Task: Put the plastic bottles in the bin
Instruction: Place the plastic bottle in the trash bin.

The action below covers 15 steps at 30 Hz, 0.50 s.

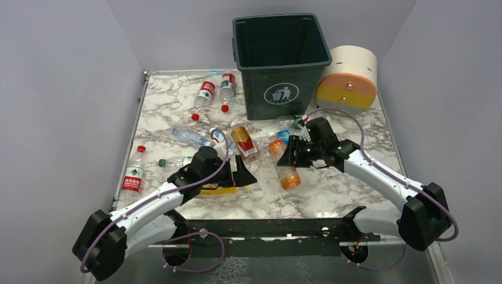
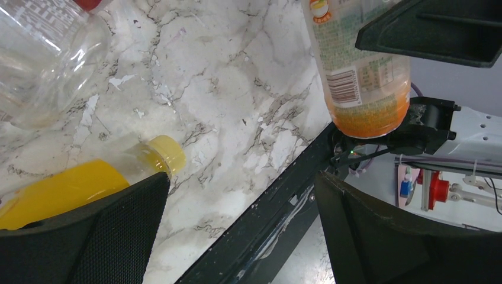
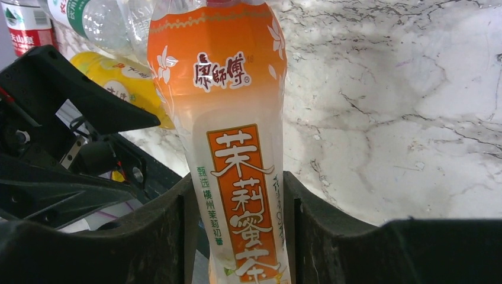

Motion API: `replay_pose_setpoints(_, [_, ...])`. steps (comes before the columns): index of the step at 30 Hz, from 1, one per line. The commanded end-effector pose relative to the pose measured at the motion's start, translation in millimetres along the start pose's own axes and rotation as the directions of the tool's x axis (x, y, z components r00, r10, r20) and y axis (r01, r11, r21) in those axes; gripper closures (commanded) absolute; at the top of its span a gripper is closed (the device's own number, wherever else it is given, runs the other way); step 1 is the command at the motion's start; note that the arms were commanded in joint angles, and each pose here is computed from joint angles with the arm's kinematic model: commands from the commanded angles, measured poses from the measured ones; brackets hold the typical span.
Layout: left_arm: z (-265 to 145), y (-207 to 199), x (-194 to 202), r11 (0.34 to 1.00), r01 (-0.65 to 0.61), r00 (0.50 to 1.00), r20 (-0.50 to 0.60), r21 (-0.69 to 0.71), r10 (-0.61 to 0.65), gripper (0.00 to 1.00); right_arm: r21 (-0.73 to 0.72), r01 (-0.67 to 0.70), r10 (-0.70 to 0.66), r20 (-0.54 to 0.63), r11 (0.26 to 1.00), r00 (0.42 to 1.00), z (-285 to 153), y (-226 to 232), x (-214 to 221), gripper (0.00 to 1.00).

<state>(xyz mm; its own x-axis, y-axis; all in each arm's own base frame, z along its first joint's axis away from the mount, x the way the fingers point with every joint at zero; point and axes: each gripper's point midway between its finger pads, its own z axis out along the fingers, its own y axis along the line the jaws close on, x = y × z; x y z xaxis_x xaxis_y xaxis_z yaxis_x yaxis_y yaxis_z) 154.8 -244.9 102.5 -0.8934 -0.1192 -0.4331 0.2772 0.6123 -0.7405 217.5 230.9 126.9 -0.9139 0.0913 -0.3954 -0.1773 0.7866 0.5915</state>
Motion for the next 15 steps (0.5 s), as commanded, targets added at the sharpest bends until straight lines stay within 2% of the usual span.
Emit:
replay_pose_setpoints(1, [6.6,-16.2,-12.7,0.997,-0.017,0.999,0.029,0.069,0.015,0.01,-0.035,0.042,-0.04,0.061,0.998,0.997,1.0,20.4,-19.4,0.51])
replay_pose_setpoints(15, [17.7,-45.9,-57.1,0.993,-0.073,0.993,0.103,0.094,0.064,0.01,-0.16,0.161,-0.145,0.107,0.974,0.984,-28.2,75.3,-37.8,0.51])
